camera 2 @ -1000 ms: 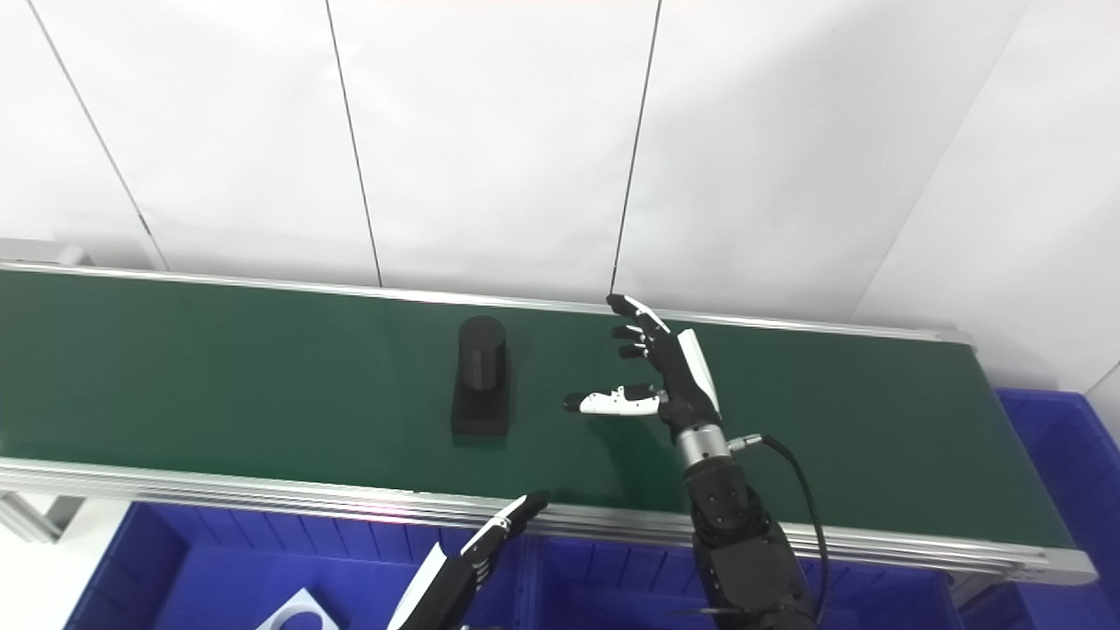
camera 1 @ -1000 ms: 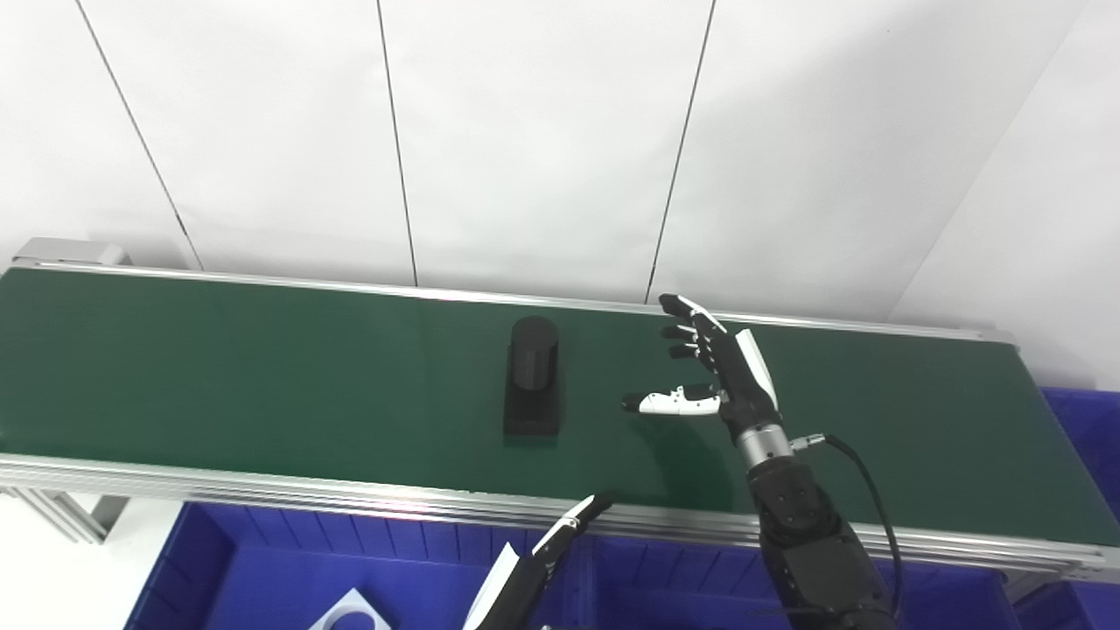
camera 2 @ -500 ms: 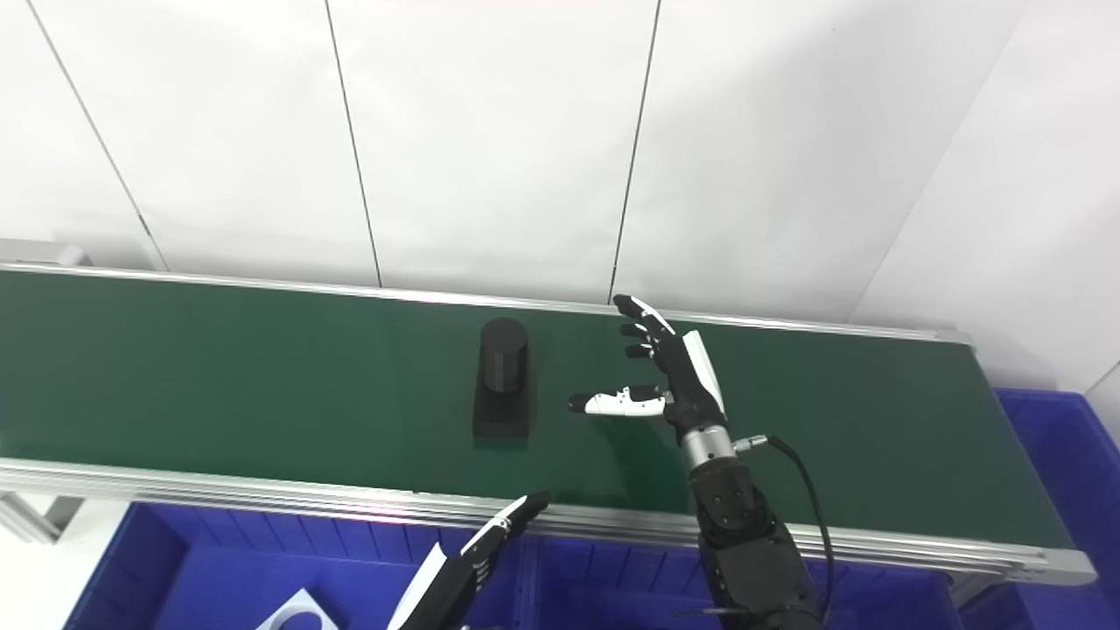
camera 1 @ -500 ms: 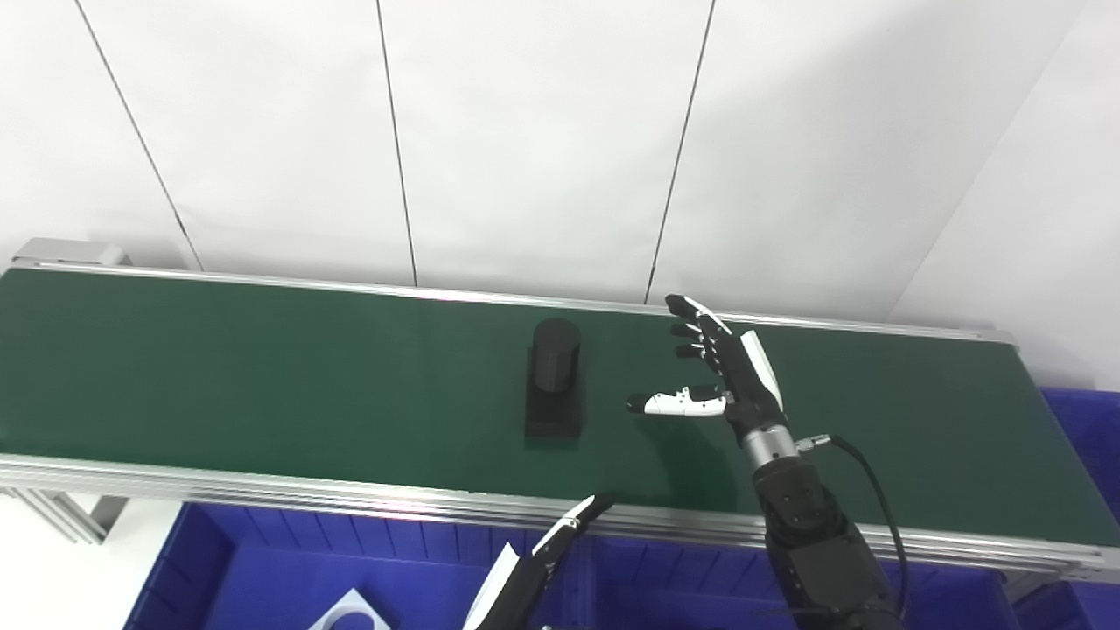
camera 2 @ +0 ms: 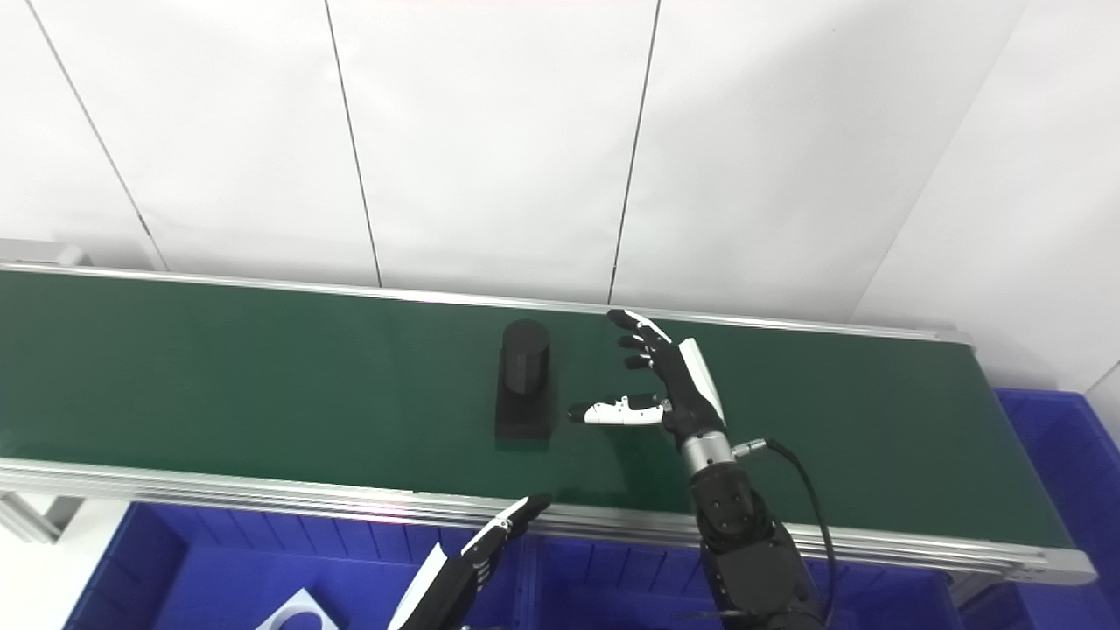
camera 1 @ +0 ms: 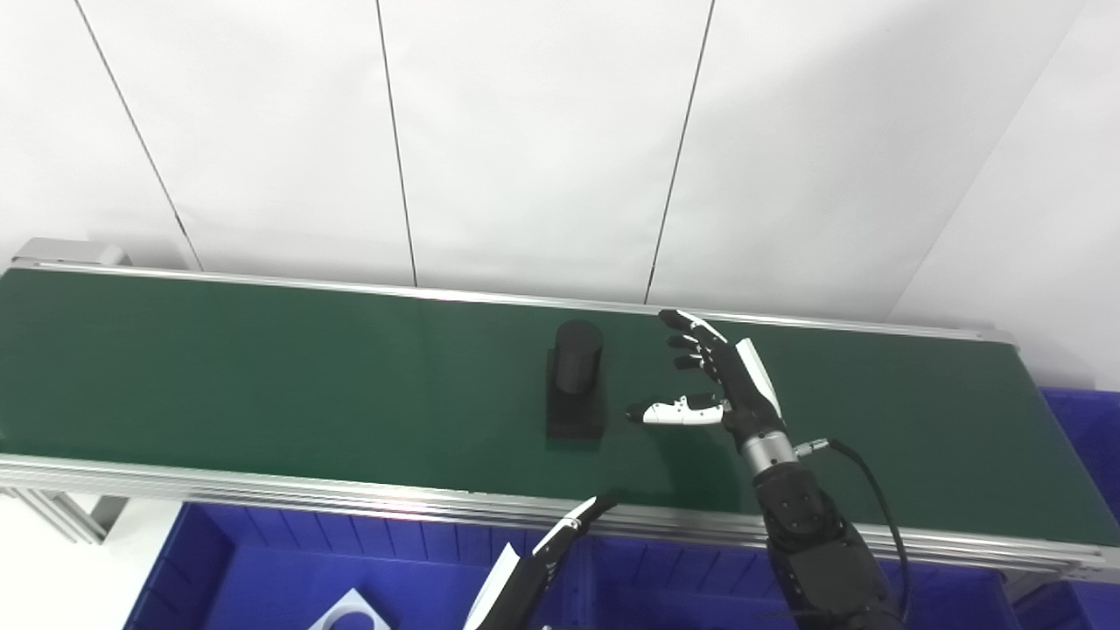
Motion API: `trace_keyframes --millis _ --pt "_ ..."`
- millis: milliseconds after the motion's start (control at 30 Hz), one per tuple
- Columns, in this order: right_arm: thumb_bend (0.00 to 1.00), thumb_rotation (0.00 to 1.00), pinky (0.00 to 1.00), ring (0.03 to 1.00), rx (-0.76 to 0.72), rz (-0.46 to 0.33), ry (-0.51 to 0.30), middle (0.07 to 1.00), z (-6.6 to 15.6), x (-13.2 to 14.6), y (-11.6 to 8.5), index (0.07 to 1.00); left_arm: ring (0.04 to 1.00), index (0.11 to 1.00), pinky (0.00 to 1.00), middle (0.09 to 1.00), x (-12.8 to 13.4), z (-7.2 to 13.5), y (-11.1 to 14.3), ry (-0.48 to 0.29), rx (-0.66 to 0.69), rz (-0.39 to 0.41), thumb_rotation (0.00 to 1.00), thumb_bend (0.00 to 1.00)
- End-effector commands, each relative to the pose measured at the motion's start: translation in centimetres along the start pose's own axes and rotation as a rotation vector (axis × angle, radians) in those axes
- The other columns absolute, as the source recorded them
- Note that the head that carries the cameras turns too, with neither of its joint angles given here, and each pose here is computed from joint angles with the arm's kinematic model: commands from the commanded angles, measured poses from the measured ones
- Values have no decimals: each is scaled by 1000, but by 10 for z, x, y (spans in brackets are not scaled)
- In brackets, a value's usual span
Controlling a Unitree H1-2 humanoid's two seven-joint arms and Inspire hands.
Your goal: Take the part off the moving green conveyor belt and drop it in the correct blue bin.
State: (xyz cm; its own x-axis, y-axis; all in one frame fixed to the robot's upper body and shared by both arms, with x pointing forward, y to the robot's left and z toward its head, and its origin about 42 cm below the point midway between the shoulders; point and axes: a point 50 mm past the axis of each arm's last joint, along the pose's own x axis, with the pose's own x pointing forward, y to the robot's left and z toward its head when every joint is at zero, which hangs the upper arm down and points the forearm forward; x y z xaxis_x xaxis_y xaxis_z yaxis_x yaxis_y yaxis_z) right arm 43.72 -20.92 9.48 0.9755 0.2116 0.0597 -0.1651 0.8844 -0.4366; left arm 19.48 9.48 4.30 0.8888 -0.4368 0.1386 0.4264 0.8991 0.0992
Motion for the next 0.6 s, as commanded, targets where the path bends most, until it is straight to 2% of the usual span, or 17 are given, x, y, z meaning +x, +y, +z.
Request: trace_keyframes --millis 0,167,400,567 --pt "938 186 706 812 -13 -28 -53 874 21 17 -8 839 954 903 951 935 3 13 1 -76 -3 6 858 1000" --pt "949 223 706 808 -16 -26 -57 873 22 17 -5 839 956 906 950 939 2 13 1 -74 -3 1 864 1000" --pt "939 215 695 809 -18 -23 -47 872 18 14 -5 839 962 912 938 942 -1 13 0 -72 -7 4 871 1000" --pt "956 229 691 778 -36 -18 -42 860 16 16 1 831 976 909 981 946 -3 12 0 -62 -22 7 867 1000"
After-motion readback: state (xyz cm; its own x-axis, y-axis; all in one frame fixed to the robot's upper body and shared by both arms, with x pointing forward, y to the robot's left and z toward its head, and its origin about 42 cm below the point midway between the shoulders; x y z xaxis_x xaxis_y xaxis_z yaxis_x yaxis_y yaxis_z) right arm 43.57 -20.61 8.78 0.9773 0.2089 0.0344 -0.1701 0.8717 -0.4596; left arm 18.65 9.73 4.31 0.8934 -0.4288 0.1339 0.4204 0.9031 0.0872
